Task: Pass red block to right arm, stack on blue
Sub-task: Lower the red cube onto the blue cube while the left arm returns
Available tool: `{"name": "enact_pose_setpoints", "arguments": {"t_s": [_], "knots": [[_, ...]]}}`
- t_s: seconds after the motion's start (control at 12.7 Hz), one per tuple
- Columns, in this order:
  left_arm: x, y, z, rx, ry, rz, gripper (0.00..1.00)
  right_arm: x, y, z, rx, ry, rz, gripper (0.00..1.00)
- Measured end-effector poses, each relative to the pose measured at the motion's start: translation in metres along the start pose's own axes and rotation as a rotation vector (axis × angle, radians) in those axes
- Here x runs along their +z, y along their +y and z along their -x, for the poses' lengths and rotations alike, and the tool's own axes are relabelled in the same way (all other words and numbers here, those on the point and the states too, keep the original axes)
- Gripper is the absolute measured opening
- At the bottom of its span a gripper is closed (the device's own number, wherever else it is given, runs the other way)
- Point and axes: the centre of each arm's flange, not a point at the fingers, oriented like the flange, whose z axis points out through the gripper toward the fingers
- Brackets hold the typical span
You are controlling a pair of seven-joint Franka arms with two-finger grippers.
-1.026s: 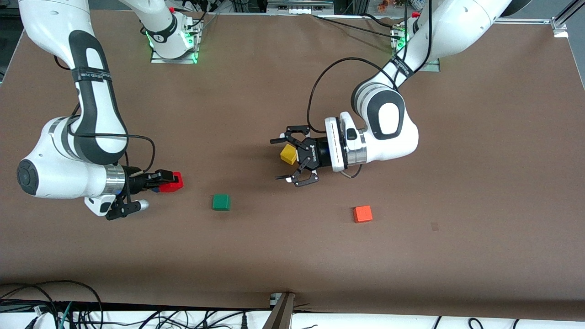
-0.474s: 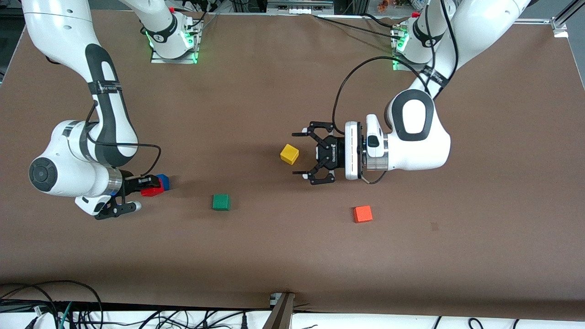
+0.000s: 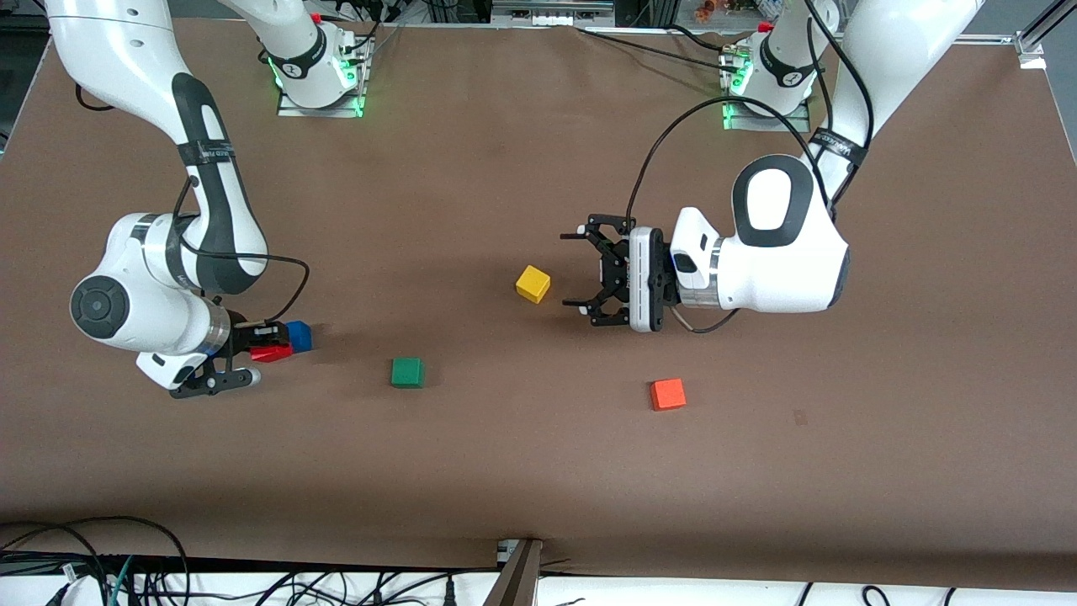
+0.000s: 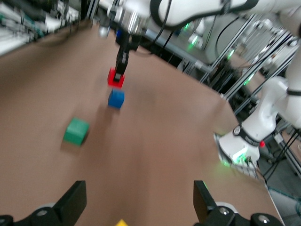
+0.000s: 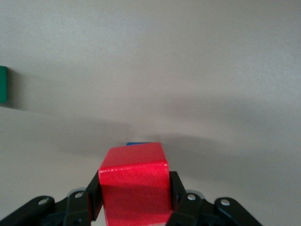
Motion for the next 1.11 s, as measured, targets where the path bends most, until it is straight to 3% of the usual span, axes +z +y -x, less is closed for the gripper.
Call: {"name": "enact_pose_setpoints", "arguments": {"t_s": [0.32,0.63,0.79,1.11], "knots": [[0.001,0.000,0.011,-0.205,-0.132,-0.024,1.00,0.003,-0.001,0.010,0.020,0.015,0.001,0.58],[-0.025,-0.005,0.026,-0.440,-0.318,-0.122,1.00,0.010,-0.003,0.017,0.016,0.043,0.013,0.58],[-0.061,-0.003,0.032,-0.545,-0.426,-0.229,1.00,0.018,-0.006,0.021,0.015,0.049,0.018,0.58],[-0.127,0.039,0.002,-0.680,-0.591,-0.568,1.00,0.022,-0.011,0.023,0.006,0.061,0.024,0.58]]}}
